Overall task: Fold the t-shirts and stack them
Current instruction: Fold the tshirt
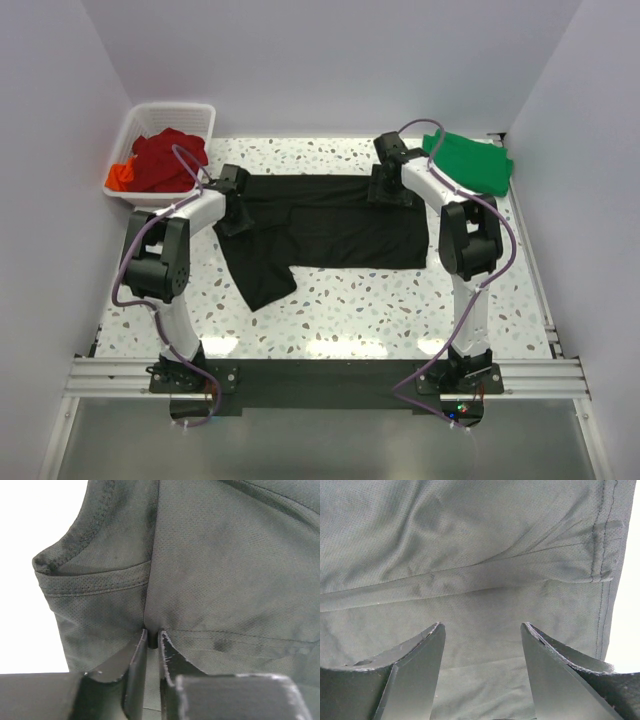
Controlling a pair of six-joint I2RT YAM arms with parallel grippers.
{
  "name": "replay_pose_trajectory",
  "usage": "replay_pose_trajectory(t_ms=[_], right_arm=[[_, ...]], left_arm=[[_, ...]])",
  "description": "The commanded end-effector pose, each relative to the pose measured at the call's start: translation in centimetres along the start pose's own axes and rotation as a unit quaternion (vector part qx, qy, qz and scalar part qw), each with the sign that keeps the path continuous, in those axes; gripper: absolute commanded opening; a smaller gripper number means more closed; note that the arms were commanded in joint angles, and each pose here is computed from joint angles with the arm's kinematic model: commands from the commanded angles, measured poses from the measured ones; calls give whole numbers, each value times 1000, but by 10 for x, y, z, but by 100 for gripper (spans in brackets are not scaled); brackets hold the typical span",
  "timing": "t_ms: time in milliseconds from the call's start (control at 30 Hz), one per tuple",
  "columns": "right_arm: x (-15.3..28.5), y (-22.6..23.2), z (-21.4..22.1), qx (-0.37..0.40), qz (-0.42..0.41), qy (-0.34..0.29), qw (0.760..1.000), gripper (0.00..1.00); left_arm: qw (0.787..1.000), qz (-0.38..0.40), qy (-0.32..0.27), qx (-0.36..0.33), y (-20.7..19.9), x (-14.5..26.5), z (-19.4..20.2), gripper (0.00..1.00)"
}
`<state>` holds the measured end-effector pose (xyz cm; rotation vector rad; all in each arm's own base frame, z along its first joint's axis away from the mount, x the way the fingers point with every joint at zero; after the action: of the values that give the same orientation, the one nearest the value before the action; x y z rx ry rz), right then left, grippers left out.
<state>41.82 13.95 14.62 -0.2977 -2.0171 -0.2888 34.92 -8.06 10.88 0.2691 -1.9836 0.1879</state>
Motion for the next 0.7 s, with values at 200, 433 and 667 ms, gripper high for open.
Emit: replay_pose_trajectory(t_ms=[200,433,667], right_arm=[[16,7,-12,-10,-7,-25,1000,66],[15,8,-8,-9,-8,-21,1000,66],[13,9,-6,-7,-8,-18,1000,66]], left_arm=[[1000,6,-28,-3,0,17,-8,0],[999,8,-33,0,3,28,-7,0],[999,13,-40,2,3,36,-10,0]])
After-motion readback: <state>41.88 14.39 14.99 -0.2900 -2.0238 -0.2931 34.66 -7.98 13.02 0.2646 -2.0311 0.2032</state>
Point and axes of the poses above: each gripper's point midway between its finger pads, its own x axis back along the fingers, its own y axis along the line the jaws close on, z = x × y, the point moved 10 cm from there along x, back along the fingers, and after that the axes turned 10 degrees about -x, right-handed, at the moved point
